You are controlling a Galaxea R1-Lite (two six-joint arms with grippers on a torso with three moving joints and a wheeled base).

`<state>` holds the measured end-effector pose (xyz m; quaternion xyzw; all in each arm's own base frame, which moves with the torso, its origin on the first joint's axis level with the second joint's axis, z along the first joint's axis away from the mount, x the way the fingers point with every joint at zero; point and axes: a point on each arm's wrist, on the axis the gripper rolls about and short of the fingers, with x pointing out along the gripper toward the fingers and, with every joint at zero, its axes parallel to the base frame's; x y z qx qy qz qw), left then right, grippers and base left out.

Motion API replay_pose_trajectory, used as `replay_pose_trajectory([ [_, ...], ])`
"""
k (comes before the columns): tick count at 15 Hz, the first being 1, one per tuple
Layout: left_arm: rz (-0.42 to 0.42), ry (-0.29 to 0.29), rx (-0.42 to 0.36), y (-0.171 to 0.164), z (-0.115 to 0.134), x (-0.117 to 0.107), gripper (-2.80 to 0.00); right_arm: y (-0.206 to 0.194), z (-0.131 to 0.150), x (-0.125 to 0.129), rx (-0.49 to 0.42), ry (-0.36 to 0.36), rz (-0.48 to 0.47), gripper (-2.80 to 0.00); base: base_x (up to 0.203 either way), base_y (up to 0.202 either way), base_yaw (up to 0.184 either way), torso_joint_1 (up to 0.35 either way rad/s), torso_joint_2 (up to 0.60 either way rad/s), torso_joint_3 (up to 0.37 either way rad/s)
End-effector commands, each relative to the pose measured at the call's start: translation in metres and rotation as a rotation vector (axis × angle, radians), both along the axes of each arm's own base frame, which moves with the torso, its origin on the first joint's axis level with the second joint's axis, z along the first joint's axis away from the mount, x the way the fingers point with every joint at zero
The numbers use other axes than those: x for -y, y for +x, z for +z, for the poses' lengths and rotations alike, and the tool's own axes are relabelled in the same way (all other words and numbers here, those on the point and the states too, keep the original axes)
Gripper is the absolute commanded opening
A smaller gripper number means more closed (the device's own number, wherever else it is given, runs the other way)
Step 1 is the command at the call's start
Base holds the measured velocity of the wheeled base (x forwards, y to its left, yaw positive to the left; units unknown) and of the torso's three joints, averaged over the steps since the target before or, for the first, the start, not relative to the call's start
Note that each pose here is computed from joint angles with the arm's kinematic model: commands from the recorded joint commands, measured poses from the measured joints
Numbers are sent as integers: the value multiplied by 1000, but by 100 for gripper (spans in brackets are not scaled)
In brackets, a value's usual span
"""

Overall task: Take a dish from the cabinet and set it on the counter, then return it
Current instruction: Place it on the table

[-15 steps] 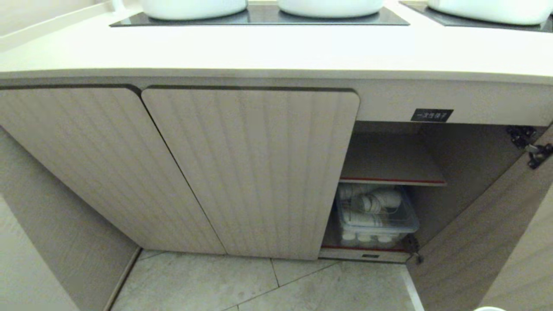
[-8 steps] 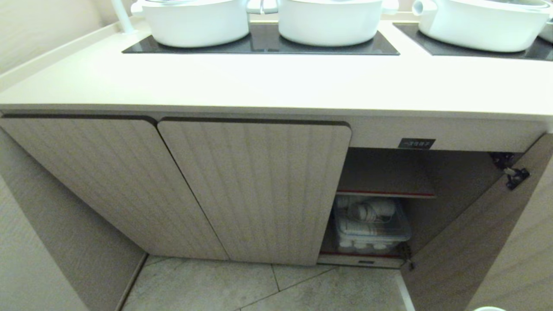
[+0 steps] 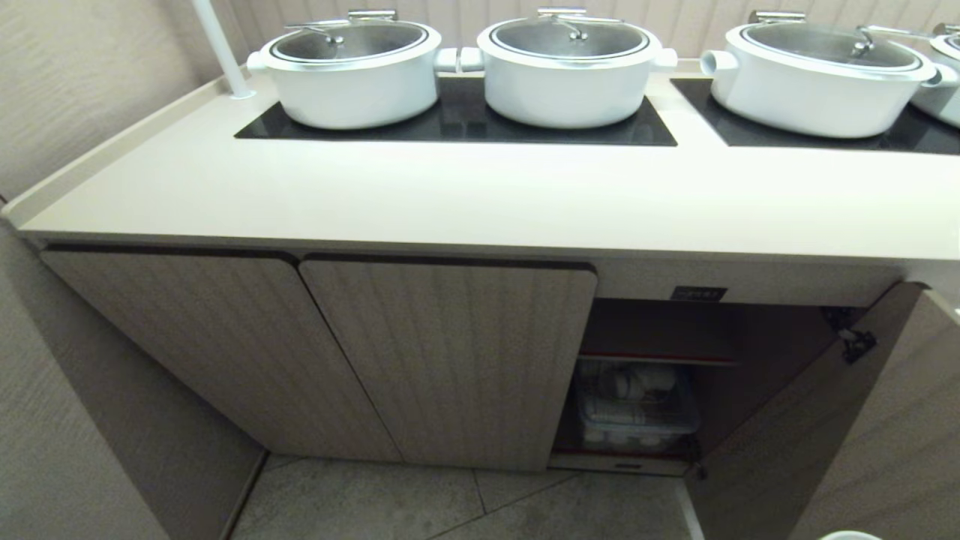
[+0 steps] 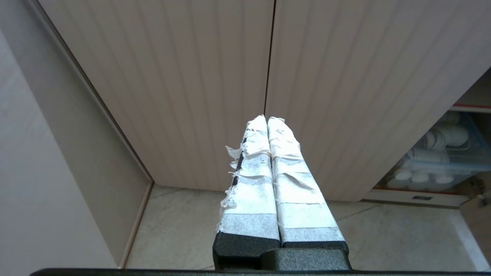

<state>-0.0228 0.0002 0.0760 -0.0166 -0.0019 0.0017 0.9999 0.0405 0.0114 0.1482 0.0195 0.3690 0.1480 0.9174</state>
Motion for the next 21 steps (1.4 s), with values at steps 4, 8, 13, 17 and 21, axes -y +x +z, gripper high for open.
replay_pose_trajectory([
  [4, 2, -1, 1, 0, 0, 0, -280, 0, 0, 0, -5, -1, 2, -280, 0, 0, 0, 264, -578, -316],
  [8, 1, 0, 1, 0, 0, 0, -280, 0, -1, 0, -8, -1, 3, -280, 0, 0, 0, 259, -556, -297],
  [13, 1, -1, 2, 0, 0, 0, -280, 0, -1, 0, -9, 0, 5, -280, 0, 0, 0, 184, -368, -198],
  [17, 1, -1, 2, 0, 0, 0, -280, 0, 0, 0, -5, -1, 3, -280, 0, 0, 0, 160, -327, -170],
  [21, 1, -1, 1, 0, 0, 0, -280, 0, 0, 0, -5, -1, 3, -280, 0, 0, 0, 158, -322, -172],
])
